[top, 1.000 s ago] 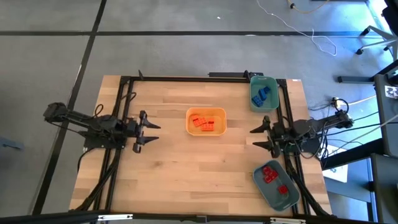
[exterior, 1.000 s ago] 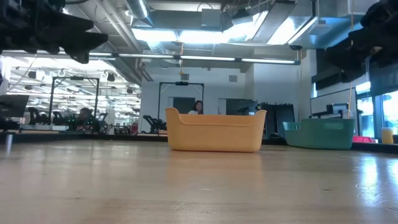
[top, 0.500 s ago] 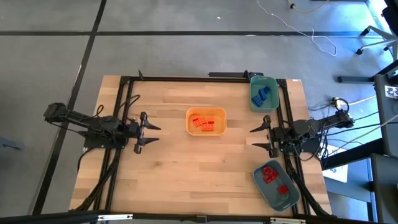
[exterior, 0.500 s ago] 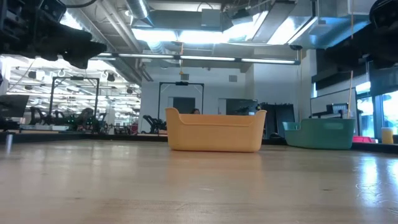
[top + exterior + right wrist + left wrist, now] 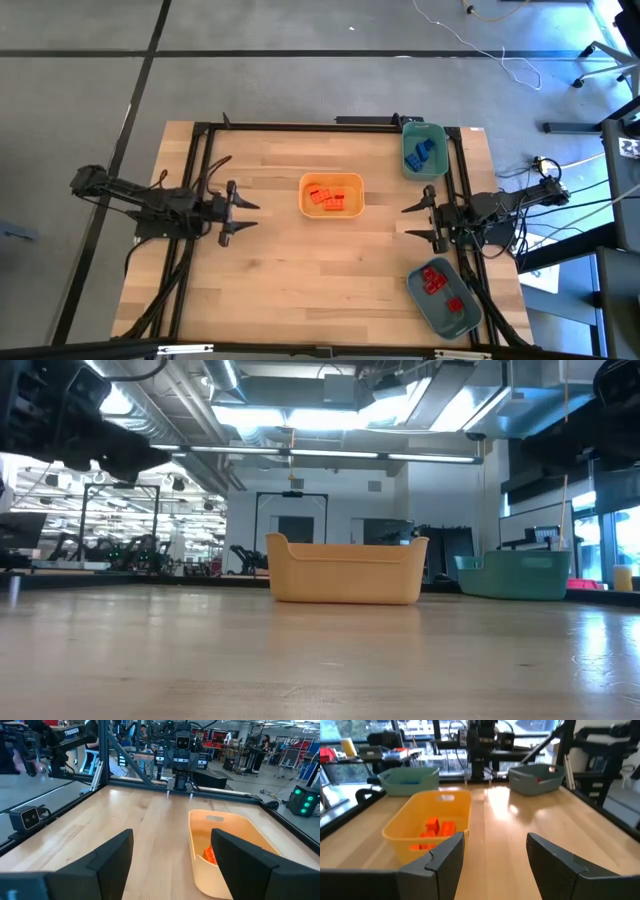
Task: Sort & place blocks by color
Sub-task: Return to Home Position
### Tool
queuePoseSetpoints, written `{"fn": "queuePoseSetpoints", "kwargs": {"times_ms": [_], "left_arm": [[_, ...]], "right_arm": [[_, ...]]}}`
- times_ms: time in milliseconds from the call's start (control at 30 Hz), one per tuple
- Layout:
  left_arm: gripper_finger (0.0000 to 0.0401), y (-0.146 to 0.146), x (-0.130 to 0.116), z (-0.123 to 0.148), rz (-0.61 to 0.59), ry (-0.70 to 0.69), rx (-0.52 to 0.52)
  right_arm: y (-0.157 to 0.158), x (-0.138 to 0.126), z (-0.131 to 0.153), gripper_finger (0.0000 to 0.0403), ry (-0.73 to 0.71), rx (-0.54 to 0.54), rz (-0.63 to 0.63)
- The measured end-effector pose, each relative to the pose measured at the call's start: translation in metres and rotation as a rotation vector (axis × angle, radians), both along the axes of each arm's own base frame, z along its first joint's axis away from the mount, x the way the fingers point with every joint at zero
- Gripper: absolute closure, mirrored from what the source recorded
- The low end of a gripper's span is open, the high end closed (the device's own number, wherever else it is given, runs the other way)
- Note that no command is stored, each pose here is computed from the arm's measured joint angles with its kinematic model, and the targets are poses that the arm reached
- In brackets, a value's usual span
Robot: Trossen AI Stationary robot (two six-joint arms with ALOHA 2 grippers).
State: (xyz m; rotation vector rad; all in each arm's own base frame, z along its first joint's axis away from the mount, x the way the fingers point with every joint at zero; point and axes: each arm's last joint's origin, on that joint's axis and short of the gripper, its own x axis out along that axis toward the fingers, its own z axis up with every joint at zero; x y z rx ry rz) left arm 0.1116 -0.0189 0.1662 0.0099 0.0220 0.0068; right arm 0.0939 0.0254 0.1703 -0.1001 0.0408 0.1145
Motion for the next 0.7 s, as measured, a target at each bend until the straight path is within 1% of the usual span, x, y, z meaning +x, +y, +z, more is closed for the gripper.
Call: {"fn": "queuePoseSetpoints", "kwargs": {"times_ms": [133,700], "left_arm": [[0.0195,0.0,-0.0001,-0.0034,0.0,0.034,0.012],[0.0195,0.0,-0.0001,-0.0034,0.0,0.034,0.013]], "right_arm": [[0.0,0.0,0.0,0.0134,0.0,0.002,0.0],[0.0,0.0,0.0,0.0134,0.0,0.001,0.0]]}}
